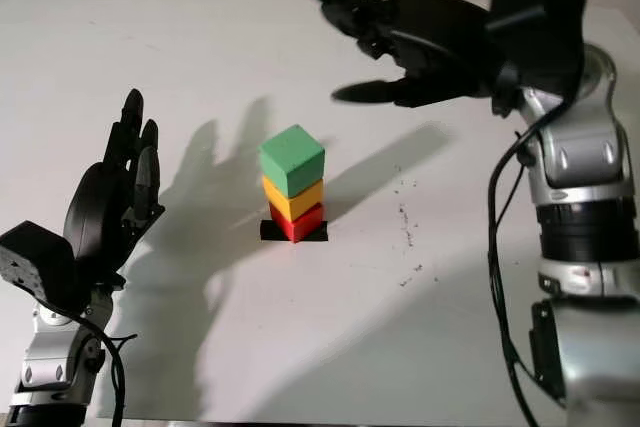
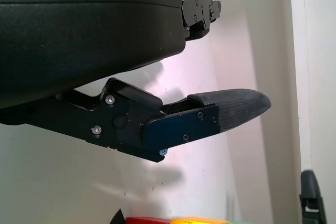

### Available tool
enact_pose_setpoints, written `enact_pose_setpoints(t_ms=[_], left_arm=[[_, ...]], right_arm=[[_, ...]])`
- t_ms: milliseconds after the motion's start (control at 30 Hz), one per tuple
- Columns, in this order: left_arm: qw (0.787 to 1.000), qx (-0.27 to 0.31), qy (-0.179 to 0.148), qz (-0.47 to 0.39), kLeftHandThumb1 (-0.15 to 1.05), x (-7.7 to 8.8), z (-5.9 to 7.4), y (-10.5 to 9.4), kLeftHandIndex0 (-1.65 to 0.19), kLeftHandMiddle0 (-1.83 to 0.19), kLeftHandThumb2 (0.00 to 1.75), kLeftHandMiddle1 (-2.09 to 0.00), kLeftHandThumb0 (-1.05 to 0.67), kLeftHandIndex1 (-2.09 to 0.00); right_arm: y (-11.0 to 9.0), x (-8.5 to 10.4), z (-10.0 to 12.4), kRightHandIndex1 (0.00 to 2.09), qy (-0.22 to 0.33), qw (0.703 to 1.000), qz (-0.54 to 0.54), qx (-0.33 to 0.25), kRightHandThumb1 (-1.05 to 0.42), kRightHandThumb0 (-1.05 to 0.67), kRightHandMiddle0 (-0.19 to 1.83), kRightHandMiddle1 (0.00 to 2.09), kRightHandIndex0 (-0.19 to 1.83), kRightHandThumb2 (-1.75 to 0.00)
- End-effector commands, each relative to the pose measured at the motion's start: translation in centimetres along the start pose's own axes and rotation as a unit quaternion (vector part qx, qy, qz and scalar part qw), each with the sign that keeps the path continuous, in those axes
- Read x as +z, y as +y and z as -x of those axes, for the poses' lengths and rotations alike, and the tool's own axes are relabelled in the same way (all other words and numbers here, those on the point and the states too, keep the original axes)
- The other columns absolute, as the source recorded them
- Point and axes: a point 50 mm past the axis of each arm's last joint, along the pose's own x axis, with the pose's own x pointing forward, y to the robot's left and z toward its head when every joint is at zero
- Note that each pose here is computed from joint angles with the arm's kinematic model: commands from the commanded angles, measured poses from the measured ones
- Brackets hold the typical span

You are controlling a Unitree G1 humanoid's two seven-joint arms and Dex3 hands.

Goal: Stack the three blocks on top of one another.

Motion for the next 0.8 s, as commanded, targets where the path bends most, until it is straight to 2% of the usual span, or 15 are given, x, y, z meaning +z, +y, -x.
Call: enact_pose_setpoints(t_ms=[0,100,300,533,767], left_arm=[[1.0,0.0,-0.003,-0.003,1.05,0.2,-0.2,0.2,0.19,0.18,0.67,-0.05,-0.8,-0.05],[1.0,-0.001,-0.002,0.003,1.05,0.2,-0.3,0.4,0.18,0.18,0.67,-0.05,-0.8,-0.05],[1.0,-0.002,0.0,0.011,1.05,-0.1,-0.4,0.4,0.18,0.18,0.68,-0.05,-0.78,-0.05],[1.0,-0.003,0.0,0.019,1.05,-0.4,-0.5,0.1,0.17,0.17,0.67,-0.06,-0.79,-0.06],[1.0,-0.007,-0.009,0.023,1.05,-0.7,-0.6,-0.8,0.19,0.18,0.7,-0.05,-0.78,-0.05]], right_arm=[[0.5,-1.1,0.7,0.0,-0.004,0.999,-0.039,-0.032,-1.05,-0.74,-0.19,0.0,-0.19,-0.65],[1.4,-2.9,1.5,0.0,0.013,0.994,-0.084,-0.066,-1.05,-0.71,-0.19,0.0,-0.19,-0.68],[5.1,-6.2,1.9,0.0,0.038,0.965,-0.204,-0.158,-1.05,-0.69,-0.19,0.0,-0.19,-0.72],[7.7,-8.3,2.6,0.0,0.044,0.95,-0.243,-0.19,-1.05,-0.74,-0.19,0.0,-0.19,-0.77],[10.2,-9.3,3.5,0.0,0.037,0.941,-0.274,-0.197,-1.05,-0.8,-0.19,0.0,-0.19,-0.79]])
